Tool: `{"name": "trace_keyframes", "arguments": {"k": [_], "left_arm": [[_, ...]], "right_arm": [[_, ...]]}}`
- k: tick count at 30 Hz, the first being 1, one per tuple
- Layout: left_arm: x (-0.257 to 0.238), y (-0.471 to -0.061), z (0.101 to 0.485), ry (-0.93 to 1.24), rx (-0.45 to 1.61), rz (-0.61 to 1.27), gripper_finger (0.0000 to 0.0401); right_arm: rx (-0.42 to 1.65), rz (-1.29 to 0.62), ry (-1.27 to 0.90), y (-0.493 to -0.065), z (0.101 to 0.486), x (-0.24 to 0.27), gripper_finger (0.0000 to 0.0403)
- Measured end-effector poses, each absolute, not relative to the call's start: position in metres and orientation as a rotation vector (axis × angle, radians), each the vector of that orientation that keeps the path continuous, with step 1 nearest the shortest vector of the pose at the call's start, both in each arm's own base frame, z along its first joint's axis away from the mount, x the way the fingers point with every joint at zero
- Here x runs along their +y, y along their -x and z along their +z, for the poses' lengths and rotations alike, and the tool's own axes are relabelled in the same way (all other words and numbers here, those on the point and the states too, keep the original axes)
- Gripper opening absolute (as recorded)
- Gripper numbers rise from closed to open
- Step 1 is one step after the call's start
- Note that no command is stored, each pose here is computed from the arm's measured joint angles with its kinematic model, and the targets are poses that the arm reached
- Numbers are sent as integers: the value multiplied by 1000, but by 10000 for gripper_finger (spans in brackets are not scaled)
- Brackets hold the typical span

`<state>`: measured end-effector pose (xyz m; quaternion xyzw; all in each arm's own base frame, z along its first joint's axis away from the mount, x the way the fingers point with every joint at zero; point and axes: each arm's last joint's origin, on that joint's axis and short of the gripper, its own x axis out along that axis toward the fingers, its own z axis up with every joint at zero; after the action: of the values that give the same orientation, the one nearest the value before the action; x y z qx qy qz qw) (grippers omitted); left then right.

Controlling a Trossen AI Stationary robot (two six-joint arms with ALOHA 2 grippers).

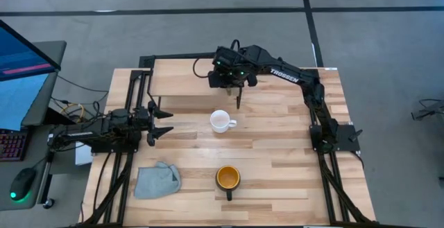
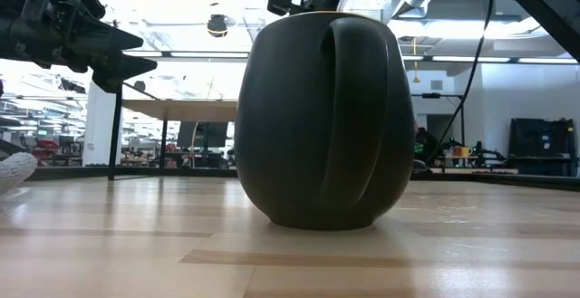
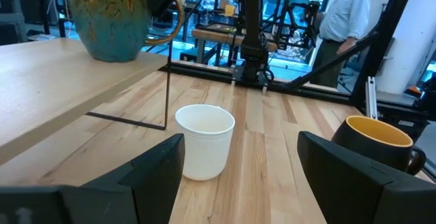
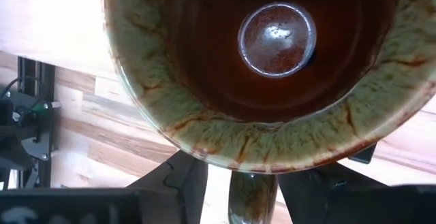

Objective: Stack small to large cups/mugs on shelf
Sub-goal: Put the brown green mug on the shelf

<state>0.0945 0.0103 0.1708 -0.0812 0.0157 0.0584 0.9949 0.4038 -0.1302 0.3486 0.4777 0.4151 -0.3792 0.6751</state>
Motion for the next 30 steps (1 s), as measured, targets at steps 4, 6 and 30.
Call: {"name": "trace_keyframes", "arguments": {"k": [4, 6, 30], "left_arm": [[10, -95, 171, 163, 31, 117, 277], [10, -95, 171, 163, 31, 117, 277], [10, -95, 171, 163, 32, 116, 277]], "right_arm": [[933, -853, -1075, -404, 349, -130, 187], [928, -850, -1075, -404, 349, -130, 188], [897, -831, -1072, -407, 350, -133, 193]]}}
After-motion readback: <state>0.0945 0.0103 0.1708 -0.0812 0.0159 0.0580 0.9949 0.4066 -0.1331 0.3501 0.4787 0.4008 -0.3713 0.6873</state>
